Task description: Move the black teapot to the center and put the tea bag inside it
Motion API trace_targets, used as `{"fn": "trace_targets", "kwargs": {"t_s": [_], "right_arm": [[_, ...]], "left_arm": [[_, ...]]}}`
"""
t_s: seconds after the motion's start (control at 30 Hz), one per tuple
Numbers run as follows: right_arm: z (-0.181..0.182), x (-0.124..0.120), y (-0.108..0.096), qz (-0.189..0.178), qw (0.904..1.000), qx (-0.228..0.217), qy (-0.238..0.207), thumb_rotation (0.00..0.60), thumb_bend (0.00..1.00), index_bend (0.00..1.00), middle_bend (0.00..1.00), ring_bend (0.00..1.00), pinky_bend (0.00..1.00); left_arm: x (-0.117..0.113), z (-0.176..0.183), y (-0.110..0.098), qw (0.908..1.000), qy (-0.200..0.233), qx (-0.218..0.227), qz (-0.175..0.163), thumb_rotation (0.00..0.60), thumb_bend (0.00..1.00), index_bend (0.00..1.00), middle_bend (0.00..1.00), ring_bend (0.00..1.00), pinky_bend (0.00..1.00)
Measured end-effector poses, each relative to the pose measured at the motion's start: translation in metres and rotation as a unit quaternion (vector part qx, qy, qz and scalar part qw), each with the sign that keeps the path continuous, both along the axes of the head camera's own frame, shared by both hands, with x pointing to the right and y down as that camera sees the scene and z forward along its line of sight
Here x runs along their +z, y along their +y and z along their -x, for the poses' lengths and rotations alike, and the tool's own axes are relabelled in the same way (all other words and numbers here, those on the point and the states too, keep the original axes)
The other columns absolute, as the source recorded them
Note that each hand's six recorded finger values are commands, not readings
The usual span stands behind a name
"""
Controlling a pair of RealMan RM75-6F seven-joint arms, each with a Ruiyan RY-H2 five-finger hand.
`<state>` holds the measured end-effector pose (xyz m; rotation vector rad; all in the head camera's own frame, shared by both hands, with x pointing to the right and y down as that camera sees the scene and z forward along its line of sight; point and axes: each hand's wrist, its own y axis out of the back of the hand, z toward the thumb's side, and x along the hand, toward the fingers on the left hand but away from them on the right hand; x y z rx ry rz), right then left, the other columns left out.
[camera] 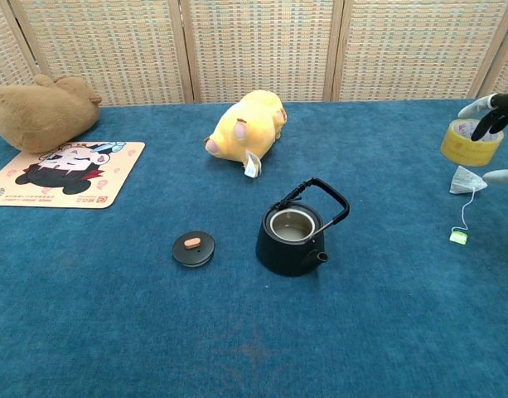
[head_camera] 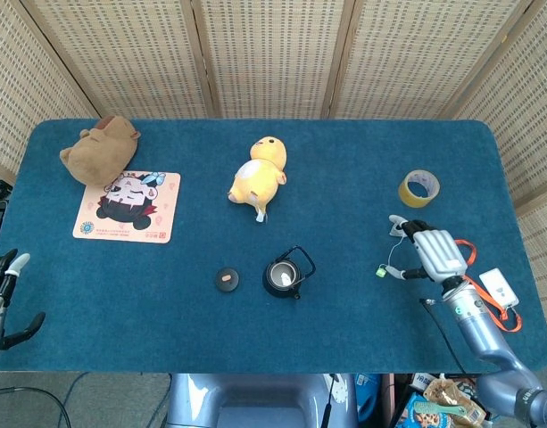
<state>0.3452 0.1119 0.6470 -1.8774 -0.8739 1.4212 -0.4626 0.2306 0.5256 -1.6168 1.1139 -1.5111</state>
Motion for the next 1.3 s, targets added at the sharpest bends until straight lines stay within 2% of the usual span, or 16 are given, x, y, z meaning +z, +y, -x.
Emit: {"fn": "trace_targets", "kwargs": {"t_s": [0.17, 0.6, 0.93, 1.3], "right_arm": [[0.000, 0.006, -0.003, 0.009, 0.9999, -0.007, 0.005, 0.467, 0.35, 0.23, 0.43, 0.36, 0.54], [0.001, 0.017, 0.002, 0.031, 0.9991, -0.023, 0.016, 0.474, 0.35, 0.26, 0.51, 0.47, 0.65], [0.006, 0.020, 0.007, 0.037, 0.9988, -0.028, 0.016, 0.491, 0.35, 0.28, 0.54, 0.51, 0.66], [0.007, 0.021, 0.012, 0.044, 0.9984, -0.034, 0.013, 0.495, 0.37, 0.35, 0.60, 0.57, 0.71]], "left_arm": [[-0.002, 0.000, -0.005, 1.0000, -0.003, 0.003, -0.004, 0.600, 0.31, 0.00, 0.00, 0.00, 0.00], [0.000, 0.003, -0.006, 1.0000, -0.007, -0.004, 0.000, 0.600, 0.32, 0.00, 0.00, 0.00, 0.00], [-0.003, 0.001, -0.011, 1.0000, -0.007, 0.001, -0.004, 0.600, 0.31, 0.00, 0.00, 0.00, 0.00], [-0.017, 0.000, -0.020, 1.0000, -0.002, 0.004, -0.007, 0.600, 0.31, 0.00, 0.00, 0.00, 0.00]]}}
